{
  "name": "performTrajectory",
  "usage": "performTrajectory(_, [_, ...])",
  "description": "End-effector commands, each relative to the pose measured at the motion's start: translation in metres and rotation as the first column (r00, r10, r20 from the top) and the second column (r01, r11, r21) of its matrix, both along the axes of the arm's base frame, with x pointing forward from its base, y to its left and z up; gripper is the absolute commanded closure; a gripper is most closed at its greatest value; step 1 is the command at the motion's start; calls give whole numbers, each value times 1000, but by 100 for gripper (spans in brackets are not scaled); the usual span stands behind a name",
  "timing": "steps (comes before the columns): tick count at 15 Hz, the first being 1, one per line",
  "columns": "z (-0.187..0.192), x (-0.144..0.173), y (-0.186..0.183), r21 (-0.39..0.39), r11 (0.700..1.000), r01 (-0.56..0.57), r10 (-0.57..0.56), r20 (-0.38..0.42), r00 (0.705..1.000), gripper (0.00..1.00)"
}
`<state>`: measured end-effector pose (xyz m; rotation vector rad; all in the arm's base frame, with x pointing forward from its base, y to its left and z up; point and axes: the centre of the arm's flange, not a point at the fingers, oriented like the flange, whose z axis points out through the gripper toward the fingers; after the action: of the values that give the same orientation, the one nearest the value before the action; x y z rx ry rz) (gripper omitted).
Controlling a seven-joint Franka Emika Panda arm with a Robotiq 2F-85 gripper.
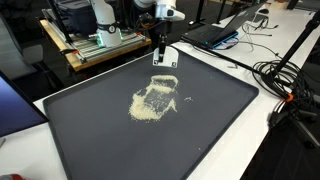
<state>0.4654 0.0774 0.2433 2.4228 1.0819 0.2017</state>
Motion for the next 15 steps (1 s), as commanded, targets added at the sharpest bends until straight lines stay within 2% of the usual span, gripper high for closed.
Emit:
performTrajectory(1, [0, 0, 0, 0, 1000, 0, 0, 0, 1000, 96])
performTrajectory(14, [0, 0, 0, 0, 1000, 0, 0, 0, 1000, 96])
performTrajectory(15, [0, 0, 0, 0, 1000, 0, 0, 0, 1000, 99])
